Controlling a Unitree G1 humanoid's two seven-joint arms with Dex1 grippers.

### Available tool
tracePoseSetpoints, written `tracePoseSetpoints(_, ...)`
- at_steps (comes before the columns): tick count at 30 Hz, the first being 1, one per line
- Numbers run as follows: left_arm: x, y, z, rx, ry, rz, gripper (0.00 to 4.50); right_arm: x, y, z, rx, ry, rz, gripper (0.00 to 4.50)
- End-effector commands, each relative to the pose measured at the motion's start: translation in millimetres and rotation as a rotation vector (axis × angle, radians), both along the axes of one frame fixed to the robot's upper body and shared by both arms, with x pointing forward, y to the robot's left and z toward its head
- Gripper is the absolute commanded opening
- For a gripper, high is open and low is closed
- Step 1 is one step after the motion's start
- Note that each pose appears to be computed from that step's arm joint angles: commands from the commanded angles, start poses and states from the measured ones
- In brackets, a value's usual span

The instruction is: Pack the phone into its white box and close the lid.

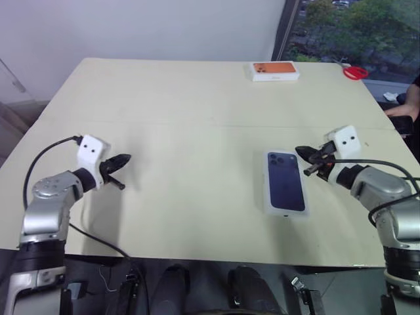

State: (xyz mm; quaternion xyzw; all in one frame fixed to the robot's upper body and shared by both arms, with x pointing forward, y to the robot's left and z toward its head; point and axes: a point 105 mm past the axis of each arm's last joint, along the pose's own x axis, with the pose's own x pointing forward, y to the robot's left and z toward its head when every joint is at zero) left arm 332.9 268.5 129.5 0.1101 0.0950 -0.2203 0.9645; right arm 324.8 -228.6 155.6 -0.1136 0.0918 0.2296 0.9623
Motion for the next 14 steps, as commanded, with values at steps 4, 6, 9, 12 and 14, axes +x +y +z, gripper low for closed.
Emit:
tracePoseSetpoints(4,-13.5,27.7,32.3,-0.013,-0.081,0.061,0.0,-6.2,-6.0,8.5,0.005,-0.014,0.057,0.07)
tracePoseSetpoints(6,-17.3,29.9,31.1,-0.009,-0.074,0.072,0.0,-9.2,-7.6,7.2,0.02,0.001,0.073,0.07)
tracePoseSetpoints(9,-20.9,30.0,30.2,-0.015,-0.061,0.081,0.0,-10.7,-5.9,7.9,0.027,0.008,0.093,0.07)
tracePoseSetpoints(12,-23.2,27.3,27.8,-0.021,-0.047,0.079,0.0,-10.9,-3.7,7.7,0.025,0.007,0.103,0.07)
tracePoseSetpoints(14,-23.8,21.9,26.2,-0.027,-0.042,0.074,0.0,-11.7,-1.9,8.1,0.027,0.003,0.111,0.07)
